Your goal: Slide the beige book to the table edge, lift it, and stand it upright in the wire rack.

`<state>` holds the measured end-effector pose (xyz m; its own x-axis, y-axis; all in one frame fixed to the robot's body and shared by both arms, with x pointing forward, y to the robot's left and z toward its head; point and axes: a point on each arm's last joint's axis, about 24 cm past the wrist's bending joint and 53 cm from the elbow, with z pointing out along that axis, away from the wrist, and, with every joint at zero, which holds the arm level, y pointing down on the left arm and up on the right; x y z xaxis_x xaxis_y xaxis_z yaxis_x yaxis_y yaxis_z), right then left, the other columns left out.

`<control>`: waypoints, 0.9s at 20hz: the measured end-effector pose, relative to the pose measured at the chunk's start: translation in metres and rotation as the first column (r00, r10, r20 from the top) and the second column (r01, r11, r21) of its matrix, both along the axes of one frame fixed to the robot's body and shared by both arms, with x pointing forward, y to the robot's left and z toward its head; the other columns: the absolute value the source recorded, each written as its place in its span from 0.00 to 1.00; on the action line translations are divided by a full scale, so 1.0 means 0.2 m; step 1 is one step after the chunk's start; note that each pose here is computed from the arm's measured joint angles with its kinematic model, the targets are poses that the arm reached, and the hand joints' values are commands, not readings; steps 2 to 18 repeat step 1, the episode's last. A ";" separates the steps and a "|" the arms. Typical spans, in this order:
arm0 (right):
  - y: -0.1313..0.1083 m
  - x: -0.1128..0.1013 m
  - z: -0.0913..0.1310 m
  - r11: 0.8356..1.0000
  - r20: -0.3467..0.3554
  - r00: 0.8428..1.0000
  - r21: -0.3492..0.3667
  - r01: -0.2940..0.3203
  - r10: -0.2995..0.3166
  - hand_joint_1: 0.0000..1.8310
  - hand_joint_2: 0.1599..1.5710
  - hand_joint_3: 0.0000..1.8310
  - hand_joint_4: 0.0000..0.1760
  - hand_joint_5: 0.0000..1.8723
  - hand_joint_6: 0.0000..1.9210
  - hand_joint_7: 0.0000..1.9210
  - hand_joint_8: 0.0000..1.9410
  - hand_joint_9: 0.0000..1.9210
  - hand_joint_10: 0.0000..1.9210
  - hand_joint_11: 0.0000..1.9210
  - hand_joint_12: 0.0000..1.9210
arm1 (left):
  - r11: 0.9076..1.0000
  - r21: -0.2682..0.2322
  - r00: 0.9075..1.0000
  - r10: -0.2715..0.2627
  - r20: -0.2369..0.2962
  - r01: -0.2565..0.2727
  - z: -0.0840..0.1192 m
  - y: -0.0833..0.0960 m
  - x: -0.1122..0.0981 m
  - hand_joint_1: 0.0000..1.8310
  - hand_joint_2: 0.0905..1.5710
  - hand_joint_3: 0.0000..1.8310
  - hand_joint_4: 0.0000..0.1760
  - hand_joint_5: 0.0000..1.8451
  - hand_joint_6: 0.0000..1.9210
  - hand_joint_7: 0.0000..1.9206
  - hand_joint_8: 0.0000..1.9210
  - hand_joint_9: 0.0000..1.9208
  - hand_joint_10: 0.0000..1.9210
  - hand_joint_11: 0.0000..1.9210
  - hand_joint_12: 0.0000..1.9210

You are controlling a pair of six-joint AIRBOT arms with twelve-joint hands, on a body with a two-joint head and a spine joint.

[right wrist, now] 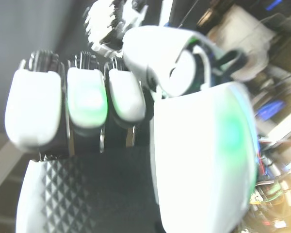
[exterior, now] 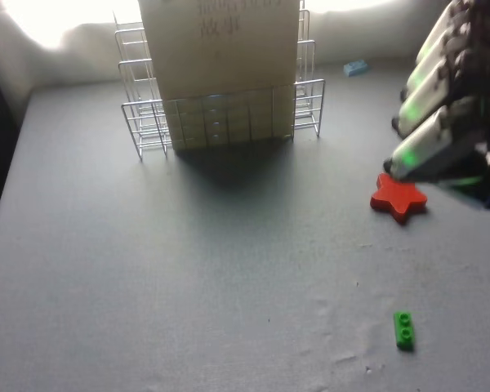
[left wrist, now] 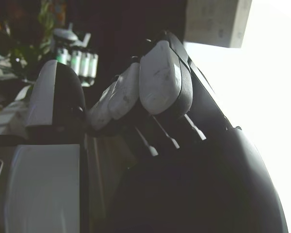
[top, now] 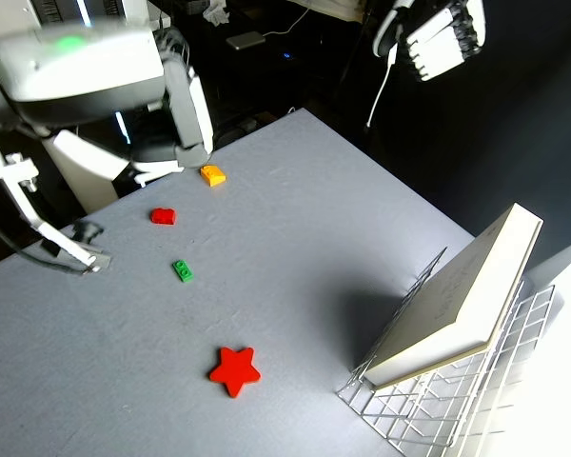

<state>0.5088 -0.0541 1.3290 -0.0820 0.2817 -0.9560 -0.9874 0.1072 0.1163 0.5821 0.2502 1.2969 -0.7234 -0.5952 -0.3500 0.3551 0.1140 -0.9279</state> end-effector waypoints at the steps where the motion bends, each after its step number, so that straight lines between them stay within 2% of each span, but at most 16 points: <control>1: 0.02 -0.01 0.00 1.000 0.006 1.000 0.003 -0.011 0.011 0.74 0.43 0.54 1.00 0.72 1.00 0.75 1.00 0.77 1.00 0.80 1.00 | 1.000 -0.004 1.000 0.000 -0.004 0.000 0.00 0.01 0.00 0.59 0.76 0.03 0.00 0.66 1.00 0.70 1.00 0.73 1.00 0.77 1.00; 18: 0.02 -0.01 0.00 1.000 0.006 1.000 0.003 -0.011 0.011 0.74 0.43 0.54 1.00 0.72 1.00 0.75 1.00 0.77 1.00 0.80 1.00 | 1.000 -0.004 1.000 0.000 -0.004 0.000 0.00 0.01 0.00 0.59 0.76 0.03 0.00 0.66 1.00 0.70 1.00 0.73 1.00 0.77 1.00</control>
